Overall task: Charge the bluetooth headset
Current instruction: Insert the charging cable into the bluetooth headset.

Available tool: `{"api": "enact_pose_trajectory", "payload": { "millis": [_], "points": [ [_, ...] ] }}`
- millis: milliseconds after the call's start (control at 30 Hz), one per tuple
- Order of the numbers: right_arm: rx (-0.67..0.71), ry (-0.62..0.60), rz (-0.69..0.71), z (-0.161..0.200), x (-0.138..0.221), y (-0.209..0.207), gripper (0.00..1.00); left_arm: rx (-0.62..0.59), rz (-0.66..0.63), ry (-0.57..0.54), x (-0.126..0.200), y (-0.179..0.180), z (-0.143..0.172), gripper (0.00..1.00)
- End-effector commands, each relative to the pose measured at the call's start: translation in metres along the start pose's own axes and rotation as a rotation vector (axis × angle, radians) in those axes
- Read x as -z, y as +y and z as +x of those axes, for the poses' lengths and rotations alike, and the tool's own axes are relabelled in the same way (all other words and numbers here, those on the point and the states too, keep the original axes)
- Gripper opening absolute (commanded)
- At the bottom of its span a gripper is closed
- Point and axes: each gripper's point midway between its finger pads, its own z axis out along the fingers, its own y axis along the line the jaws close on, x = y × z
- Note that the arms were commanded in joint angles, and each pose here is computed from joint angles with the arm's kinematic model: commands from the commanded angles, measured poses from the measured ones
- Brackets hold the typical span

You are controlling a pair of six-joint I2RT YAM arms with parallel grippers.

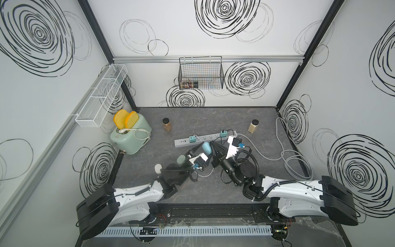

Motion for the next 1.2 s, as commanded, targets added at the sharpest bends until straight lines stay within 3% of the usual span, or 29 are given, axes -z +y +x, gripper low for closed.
{"api": "enact_pose_trajectory", "payload": {
  "millis": [0, 467, 733, 967, 1167],
  "points": [
    [0.086, 0.222, -0.028, 0.064, 0.011, -0.005, 0.08, 0.012, -0.117, -0.249, 0.0, 0.038, -0.076, 0.07],
    [0.075, 0.367, -0.054, 0.092, 0.024, -0.007, 0.1, -0.031, -0.12, -0.258, 0.003, 0.038, -0.08, 0.06],
    [0.059, 0.427, -0.027, 0.108, 0.027, -0.012, 0.06, -0.031, -0.114, -0.249, 0.001, 0.038, -0.078, 0.06],
    [0.1, 0.369, 0.074, 0.074, 0.022, -0.03, 0.25, -0.037, -0.1, -0.189, 0.001, 0.033, -0.061, 0.06],
    [0.144, 0.344, 0.013, 0.044, 0.033, -0.026, 0.41, -0.082, -0.088, -0.085, -0.006, 0.028, -0.029, 0.05]
  ]
}}
